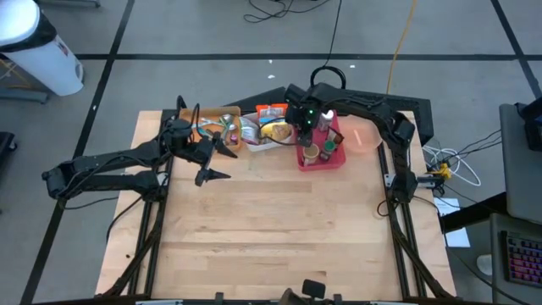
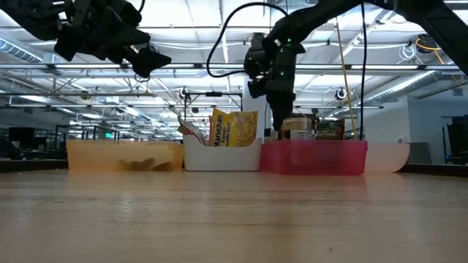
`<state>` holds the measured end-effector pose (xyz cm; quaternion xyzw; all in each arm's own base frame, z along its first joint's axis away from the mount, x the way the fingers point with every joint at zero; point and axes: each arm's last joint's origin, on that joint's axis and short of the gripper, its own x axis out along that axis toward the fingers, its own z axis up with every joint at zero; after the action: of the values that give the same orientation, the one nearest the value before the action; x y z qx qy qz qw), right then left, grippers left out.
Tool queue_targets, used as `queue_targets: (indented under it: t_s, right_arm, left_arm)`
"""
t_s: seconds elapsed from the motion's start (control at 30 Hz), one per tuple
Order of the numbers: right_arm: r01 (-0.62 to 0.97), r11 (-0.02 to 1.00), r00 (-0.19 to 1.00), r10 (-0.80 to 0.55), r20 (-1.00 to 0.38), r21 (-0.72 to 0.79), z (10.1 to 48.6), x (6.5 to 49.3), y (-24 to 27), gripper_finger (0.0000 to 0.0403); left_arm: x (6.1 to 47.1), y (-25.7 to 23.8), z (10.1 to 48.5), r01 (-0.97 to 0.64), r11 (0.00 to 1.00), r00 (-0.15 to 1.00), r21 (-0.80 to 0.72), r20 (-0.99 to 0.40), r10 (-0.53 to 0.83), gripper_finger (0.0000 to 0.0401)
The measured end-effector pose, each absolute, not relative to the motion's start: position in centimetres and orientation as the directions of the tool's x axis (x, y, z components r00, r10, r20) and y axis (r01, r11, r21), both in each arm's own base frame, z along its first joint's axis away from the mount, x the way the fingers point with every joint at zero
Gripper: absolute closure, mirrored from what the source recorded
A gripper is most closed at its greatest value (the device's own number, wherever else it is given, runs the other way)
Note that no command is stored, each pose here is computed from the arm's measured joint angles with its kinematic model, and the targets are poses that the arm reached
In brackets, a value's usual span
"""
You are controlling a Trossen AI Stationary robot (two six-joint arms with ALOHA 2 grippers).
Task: Pick & Place Food Item
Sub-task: Put the brown seasoning bottle into the pink bin
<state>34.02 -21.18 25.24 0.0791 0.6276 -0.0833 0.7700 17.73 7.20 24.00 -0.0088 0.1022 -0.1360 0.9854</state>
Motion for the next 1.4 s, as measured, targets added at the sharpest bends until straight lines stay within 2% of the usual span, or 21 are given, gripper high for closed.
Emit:
queue_targets:
  t_s: [0.4, 0.6, 0.77, 1.4]
  right_arm:
    - [0.404, 0.913, 0.202, -0.032, -0.979, 0.054, 24.7, 34.1, -21.5, 0.0235]
    - [0.424, 0.904, 0.161, -0.004, -0.987, 0.065, 22.8, 33.6, -21.2, 0.0235]
    - [0.437, 0.897, 0.175, -0.014, -0.984, 0.065, 21.3, 33.7, -21.2, 0.0235]
    - [0.475, 0.880, 0.166, -0.071, -0.983, 0.017, 20.2, 34.0, -21.9, 0.0235]
  left_arm:
    - [17.7, 7.2, 23.9, 0.262, 0.963, 0.941, -0.068, -0.204, -0.271, 0.0045]
    - [17.7, 7.2, 23.8, 0.261, 0.962, 0.937, -0.083, -0.220, -0.273, 0.0045]
    - [17.7, 7.2, 23.7, 0.261, 0.962, 0.937, -0.083, -0.220, -0.273, 0.0045]
    - [17.7, 7.2, 23.8, 0.260, 0.962, 0.937, -0.083, -0.220, -0.272, 0.0045]
